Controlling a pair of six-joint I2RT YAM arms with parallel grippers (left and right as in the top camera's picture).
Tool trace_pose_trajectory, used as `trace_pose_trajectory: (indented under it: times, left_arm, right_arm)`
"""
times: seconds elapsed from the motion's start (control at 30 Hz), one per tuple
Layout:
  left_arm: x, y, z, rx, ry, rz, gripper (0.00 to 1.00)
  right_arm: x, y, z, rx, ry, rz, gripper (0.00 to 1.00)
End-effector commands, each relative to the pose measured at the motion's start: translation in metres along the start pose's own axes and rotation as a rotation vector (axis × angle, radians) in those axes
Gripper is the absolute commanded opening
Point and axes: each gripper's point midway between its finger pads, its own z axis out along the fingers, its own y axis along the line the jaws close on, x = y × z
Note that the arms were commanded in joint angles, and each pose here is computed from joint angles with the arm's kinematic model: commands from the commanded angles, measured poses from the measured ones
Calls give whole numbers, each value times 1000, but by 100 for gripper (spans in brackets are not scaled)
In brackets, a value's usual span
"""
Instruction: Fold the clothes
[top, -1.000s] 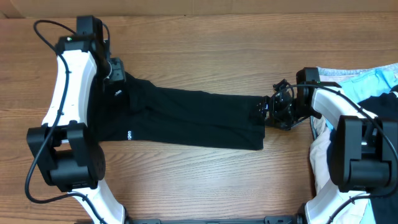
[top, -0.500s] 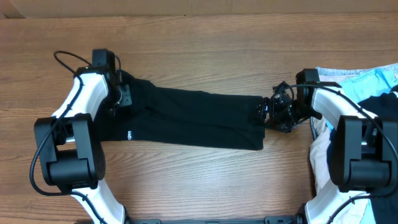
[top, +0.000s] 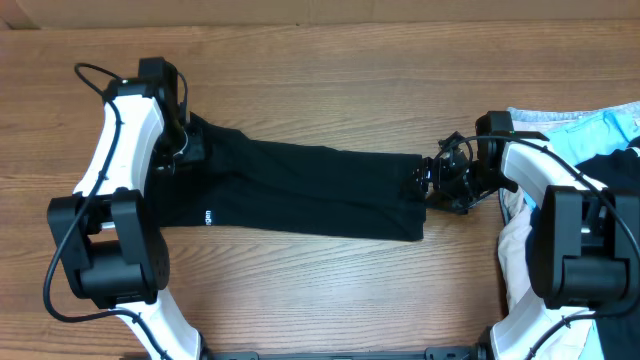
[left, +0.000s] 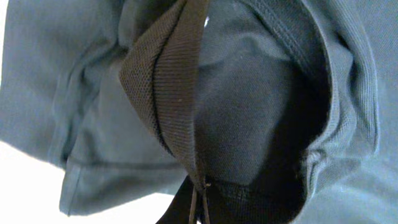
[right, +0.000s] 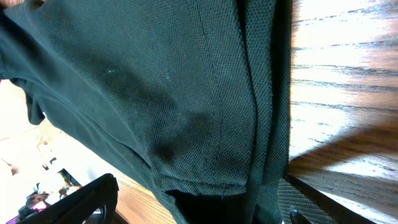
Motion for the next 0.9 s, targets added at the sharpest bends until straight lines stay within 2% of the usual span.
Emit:
trace_pose_trajectory:
  times: [0.0, 0.23, 0.5, 0.67, 0.8, 0.87]
  left_arm:
    - [6, -2, -12, 3, 18, -17, 4]
    - [27, 8, -16, -45, 96, -10, 4]
    - [30, 9, -43, -35, 27, -13, 4]
    - [38, 14, -39, -61, 51, -23, 5]
    - [46, 15, -19, -66, 80, -21, 13]
    - [51, 15, -10, -70, 99, -20, 20]
  right_arm:
    - [2, 4, -1, -9, -1, -7, 86]
    - [2, 4, -1, -9, -1, -7, 86]
    - [2, 4, -1, -9, -1, -7, 87]
    - [1, 4, -1, -9, -1, -8, 87]
    - [2, 4, -1, -9, -1, -7, 87]
    - [1, 4, -1, -9, -1, -8, 87]
